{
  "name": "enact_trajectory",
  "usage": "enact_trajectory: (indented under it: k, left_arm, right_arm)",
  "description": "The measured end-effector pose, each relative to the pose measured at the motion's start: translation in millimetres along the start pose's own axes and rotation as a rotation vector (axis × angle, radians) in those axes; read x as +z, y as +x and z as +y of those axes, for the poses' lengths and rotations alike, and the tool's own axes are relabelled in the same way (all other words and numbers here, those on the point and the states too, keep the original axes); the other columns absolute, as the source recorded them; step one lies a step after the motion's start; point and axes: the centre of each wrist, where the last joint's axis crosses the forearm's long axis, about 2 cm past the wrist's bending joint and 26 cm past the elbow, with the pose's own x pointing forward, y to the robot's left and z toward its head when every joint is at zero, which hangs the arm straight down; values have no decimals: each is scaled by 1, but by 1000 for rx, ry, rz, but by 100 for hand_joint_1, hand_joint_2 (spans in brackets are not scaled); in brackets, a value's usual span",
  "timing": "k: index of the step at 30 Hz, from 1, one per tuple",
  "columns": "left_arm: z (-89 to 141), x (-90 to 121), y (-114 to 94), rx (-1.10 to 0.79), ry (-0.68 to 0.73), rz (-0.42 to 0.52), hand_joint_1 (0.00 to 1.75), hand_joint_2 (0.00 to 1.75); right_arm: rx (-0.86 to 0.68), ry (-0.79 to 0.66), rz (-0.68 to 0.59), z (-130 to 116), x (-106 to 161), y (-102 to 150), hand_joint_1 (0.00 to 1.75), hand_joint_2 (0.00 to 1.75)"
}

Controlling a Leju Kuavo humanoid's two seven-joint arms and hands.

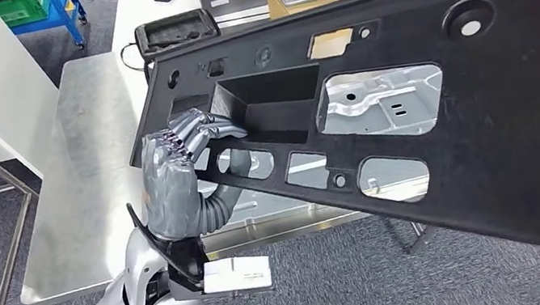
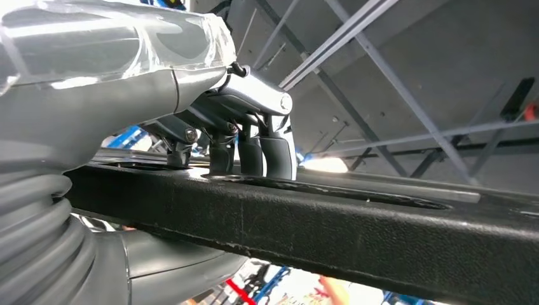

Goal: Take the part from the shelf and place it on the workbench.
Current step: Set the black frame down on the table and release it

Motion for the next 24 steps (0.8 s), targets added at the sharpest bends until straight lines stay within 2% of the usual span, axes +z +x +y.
enact_trajectory:
  k: [7, 11, 15, 24]
  left_arm:
    - [-6, -5, -17, -100, -105, 52, 175, 175]
    - [-12, -3, -39, -249, -220, 134, 175, 175]
    - [-13, -3, -62, -391, -288, 167, 175, 175]
    - [-13, 17, -108, -581, -452, 315, 175, 175]
  right_arm:
    - [20, 13, -18, 1, 0, 8, 0, 0]
    - [28, 18, -25, 1, -1, 12, 0, 0]
    - [35, 21, -27, 0, -1, 15, 0, 0]
    - [36, 24, -21, 1, -1, 15, 0, 0]
